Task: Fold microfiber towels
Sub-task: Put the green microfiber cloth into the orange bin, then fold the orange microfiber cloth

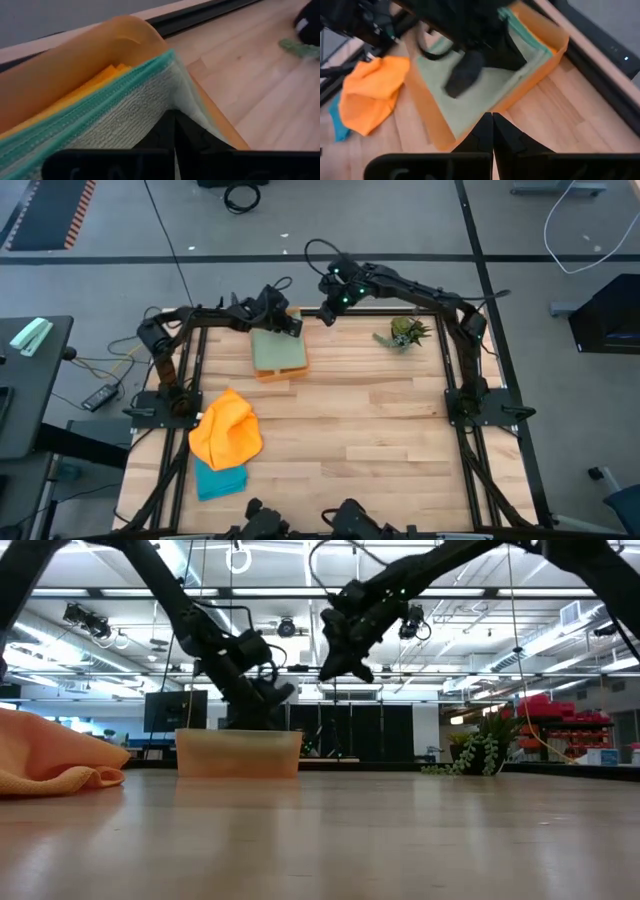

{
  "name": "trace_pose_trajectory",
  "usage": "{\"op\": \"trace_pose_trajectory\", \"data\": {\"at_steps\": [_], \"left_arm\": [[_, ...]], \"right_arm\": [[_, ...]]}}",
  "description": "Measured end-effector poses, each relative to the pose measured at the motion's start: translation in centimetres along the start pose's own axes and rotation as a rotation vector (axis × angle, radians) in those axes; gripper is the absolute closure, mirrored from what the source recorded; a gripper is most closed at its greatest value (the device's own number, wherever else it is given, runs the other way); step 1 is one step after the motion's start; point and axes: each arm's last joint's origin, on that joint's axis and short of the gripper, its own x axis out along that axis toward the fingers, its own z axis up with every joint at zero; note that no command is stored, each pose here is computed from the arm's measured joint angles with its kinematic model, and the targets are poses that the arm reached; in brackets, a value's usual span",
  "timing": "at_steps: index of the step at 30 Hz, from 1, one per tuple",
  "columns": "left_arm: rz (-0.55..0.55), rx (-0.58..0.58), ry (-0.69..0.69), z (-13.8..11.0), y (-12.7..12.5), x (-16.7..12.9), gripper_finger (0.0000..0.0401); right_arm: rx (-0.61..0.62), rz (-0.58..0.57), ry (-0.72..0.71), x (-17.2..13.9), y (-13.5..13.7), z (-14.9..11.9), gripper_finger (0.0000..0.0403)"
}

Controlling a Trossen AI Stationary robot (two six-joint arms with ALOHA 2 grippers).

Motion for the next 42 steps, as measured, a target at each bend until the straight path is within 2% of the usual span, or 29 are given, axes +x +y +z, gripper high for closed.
{"op": "trace_pose_trajectory", "data": {"at_steps": [3,6,10,13,17,21,24,26,28,32,33,37,42], "left_arm": [[0.013,0.012,0.023,0.4,-0.1,0.4,0.0396],[0.038,0.065,0.068,1.4,-0.6,-0.7,0.0392],[0.057,0.168,0.129,3.1,-1.9,-4.2,0.0375],[0.062,0.235,0.22,2.9,-3.3,-7.5,0.0364],[0.052,0.309,0.383,0.3,-5.4,-12.1,0.0346],[0.036,0.405,0.547,-4.7,-6.7,-15.5,0.0313],[0.022,0.467,0.624,-8.3,-6.5,-17.0,0.0283],[0.02,0.504,0.649,-10.1,-6.0,-17.1,0.0264],[0.068,0.539,0.667,-11.6,-5.0,-16.7,0.0248],[0.087,0.617,0.741,-14.1,-2.9,-14.9,0.023],[0.114,0.612,0.776,-14.2,-2.7,-14.5,0.0228],[0.245,0.677,0.748,-12.8,-2.8,-13.2,0.0222],[0.207,0.731,0.897,-13.4,-2.7,-11.8,0.0216]], "right_arm": [[-0.007,0.0,-0.023,-2.1,1.1,0.2,0.0397],[-0.007,0.003,-0.019,-4.6,2.5,-0.1,0.0397],[-0.041,-0.001,0.006,-7.6,4.6,-1.0,0.0397],[-0.058,0.013,0.035,-9.4,6.5,-2.0,0.0397],[-0.085,0.035,0.058,-10.9,9.1,-4.2,0.0397],[-0.116,0.092,0.065,-11.2,10.7,-7.9,0.0397],[-0.13,0.168,0.047,-10.4,11.2,-11.2,0.0397],[-0.124,0.25,0.029,-9.8,11.5,-13.4,0.0397],[-0.107,0.323,0.008,-9.0,11.8,-15.3,0.0397],[-0.067,0.411,0.044,-8.0,12.4,-19.1,0.0397],[-0.057,0.424,0.066,-7.9,12.6,-20.1,0.0397],[-0.046,0.455,0.15,-8.1,13.8,-24.0,0.0397],[-0.049,0.447,0.165,-9.5,15.5,-27.7,0.0397]]}}
